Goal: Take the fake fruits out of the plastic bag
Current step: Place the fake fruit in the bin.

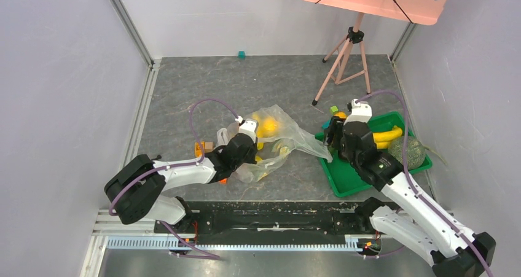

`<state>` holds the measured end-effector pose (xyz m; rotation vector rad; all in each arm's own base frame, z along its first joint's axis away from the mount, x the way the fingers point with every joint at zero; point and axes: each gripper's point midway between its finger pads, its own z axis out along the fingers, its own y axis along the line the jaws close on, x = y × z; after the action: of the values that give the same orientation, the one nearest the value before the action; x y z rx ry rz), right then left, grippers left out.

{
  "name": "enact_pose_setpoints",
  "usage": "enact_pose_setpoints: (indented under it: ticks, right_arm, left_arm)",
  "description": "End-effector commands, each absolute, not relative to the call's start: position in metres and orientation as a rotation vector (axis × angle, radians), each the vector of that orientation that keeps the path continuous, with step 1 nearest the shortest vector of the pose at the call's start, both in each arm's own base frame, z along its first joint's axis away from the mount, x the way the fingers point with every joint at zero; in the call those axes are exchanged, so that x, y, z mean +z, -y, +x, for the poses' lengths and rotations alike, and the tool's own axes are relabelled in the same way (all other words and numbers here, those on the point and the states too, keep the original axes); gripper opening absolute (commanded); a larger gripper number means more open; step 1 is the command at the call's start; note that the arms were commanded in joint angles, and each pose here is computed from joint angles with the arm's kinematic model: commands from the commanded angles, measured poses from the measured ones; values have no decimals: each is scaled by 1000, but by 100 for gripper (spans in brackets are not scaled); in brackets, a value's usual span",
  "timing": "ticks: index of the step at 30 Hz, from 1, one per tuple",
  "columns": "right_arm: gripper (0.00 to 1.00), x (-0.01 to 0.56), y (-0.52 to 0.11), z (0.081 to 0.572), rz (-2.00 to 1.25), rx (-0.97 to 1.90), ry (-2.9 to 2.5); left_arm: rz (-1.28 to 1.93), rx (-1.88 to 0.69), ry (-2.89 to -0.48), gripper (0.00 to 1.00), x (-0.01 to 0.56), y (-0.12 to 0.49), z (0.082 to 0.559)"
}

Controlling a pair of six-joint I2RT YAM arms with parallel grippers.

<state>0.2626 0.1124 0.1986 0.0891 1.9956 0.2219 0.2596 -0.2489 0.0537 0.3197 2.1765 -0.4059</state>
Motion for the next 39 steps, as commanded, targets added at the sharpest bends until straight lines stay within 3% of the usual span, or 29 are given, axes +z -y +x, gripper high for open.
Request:
enact_pose_setpoints:
  ticks: [1,17,21,24,28,36,39]
  right_arm:
    - [48,162,-61,255,157,-19,-2087]
    - [54,73,-54,229,89,-35,-2335]
    - [71,70,-53,229,88,-48,-2349]
    - [81,72,-53,231,95,-51,-2339]
    - [87,81,-50,233,112,-55,-2311]
    - [87,141,-64,250,85,80,-2117]
    - [80,180,-94,255,-22,281,-1983]
  left_arm:
    - [311,-367,-2121,2,69,245,269]
    - [240,-290,-2117,2,70,231,274]
    - [240,-289,-2118,2,70,231,274]
    - [241,-288,-2118,2,70,231,274]
    - [241,-288,-2118,2,70,231,274]
    - [245,-292,-2122,2,69,232,274]
    - [246,-292,-2122,2,69,232,274]
